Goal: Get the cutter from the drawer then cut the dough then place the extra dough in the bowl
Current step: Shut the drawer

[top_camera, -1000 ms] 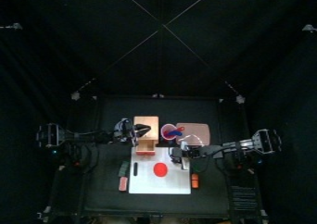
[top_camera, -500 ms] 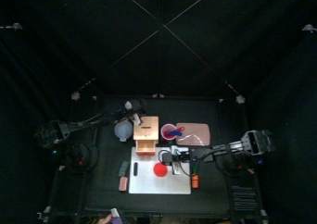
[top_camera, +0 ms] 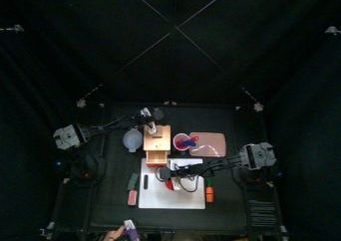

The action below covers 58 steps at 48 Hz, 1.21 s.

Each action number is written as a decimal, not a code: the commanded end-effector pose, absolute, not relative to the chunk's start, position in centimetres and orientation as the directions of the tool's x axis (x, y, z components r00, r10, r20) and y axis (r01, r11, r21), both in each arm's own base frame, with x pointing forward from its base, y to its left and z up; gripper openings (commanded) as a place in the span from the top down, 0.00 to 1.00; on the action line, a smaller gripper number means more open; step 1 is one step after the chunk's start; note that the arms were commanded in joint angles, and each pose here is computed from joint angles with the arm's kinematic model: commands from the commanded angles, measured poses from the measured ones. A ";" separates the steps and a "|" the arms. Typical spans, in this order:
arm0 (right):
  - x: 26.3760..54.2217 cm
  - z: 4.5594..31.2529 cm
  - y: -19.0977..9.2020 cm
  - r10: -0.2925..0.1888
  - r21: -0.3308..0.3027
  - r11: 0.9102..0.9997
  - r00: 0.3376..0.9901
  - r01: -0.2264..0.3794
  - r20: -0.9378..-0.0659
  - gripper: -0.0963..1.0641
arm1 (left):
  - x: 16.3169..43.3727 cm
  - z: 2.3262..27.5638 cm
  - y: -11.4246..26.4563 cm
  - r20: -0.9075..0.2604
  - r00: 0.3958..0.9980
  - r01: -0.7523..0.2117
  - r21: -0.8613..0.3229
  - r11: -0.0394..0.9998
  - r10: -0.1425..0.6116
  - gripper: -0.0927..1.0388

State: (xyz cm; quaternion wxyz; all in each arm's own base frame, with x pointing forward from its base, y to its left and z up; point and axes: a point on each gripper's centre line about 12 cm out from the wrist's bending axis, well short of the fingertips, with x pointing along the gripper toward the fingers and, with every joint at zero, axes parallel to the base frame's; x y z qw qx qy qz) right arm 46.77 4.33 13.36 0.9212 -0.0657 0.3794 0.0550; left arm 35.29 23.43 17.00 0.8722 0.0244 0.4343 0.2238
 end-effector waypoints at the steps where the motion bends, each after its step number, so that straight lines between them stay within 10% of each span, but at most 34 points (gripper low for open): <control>1: 48.7 15.2 3.9 0.033 -0.120 0.980 0.728 -0.158 -0.685 0.70 | 35.7 18.1 23.6 -0.726 0.542 -0.373 0.244 0.895 0.424 0.39; 15: 50.5 15.0 1.6 -0.043 -0.218 0.961 0.691 -0.168 -0.721 0.70 | 35.6 18.0 23.5 -0.732 0.534 -0.368 0.248 0.896 0.422 0.39; 36: 51.7 15.4 -2.5 -0.178 -0.383 0.906 0.657 -0.182 -0.732 0.70 | 35.8 18.1 23.6 -0.717 0.551 -0.371 0.247 0.895 0.426 0.39; 58: 52.1 14.5 -6.4 -0.244 -0.426 0.892 0.638 -0.148 -0.731 0.70 | 35.9 18.2 23.6 -0.708 0.561 -0.370 0.249 0.895 0.429 0.39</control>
